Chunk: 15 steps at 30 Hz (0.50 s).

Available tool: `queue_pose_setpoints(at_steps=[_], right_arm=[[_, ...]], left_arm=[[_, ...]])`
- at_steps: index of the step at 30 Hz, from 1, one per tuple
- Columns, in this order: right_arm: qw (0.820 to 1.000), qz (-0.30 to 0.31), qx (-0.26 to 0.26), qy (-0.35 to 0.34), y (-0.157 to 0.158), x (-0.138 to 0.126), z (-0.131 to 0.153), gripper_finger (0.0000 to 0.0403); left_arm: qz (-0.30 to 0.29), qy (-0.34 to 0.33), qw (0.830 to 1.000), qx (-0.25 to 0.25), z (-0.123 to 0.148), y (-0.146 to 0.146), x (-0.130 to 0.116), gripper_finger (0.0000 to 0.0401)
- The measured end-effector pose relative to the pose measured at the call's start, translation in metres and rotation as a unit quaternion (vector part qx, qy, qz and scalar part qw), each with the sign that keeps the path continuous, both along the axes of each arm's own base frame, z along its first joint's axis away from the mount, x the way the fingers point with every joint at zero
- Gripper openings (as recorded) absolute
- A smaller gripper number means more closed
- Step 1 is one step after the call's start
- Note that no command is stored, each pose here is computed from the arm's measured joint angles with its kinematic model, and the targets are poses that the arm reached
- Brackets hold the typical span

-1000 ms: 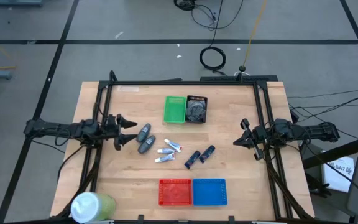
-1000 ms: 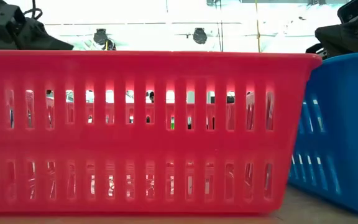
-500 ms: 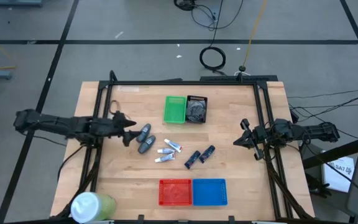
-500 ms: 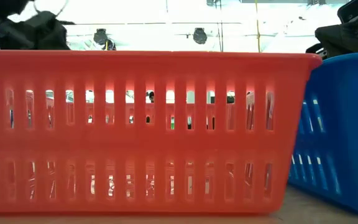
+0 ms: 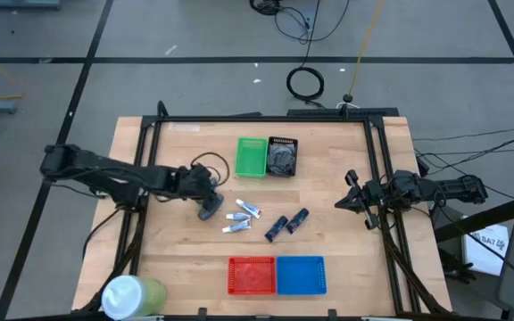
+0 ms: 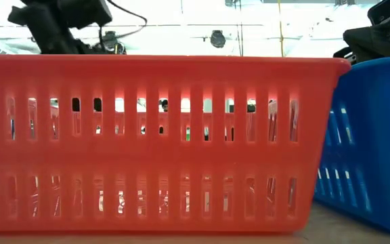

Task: Pick & Place Travel size toiletries
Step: Put the left deodorant into the green bin

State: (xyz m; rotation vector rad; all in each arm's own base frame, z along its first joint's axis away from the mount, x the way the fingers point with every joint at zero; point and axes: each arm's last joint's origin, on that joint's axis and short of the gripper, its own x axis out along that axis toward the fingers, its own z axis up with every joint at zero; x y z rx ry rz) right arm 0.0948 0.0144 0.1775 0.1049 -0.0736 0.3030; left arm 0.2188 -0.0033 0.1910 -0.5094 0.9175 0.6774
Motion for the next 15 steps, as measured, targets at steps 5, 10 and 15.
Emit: queue_pose_setpoints(at_steps=[5, 10, 15], right_arm=[[1.000, 0.000, 0.000, 0.000, 0.000, 0.000, 0.000, 0.0000], [1.000, 0.000, 0.000, 0.000, 0.000, 0.000, 0.000, 0.0000], [1.000, 0.000, 0.000, 0.000, 0.000, 0.000, 0.000, 0.0000]], left_arm=[[0.076, 0.077, 0.994, -0.026, -0.020, 0.005, 0.000, 0.0337], [0.106, 0.120, 0.985, -0.069, -0.031, 0.007, -0.001, 0.0337], [0.095, 0.125, 0.985, -0.069, -0.035, 0.006, 0.001, 0.0337]])
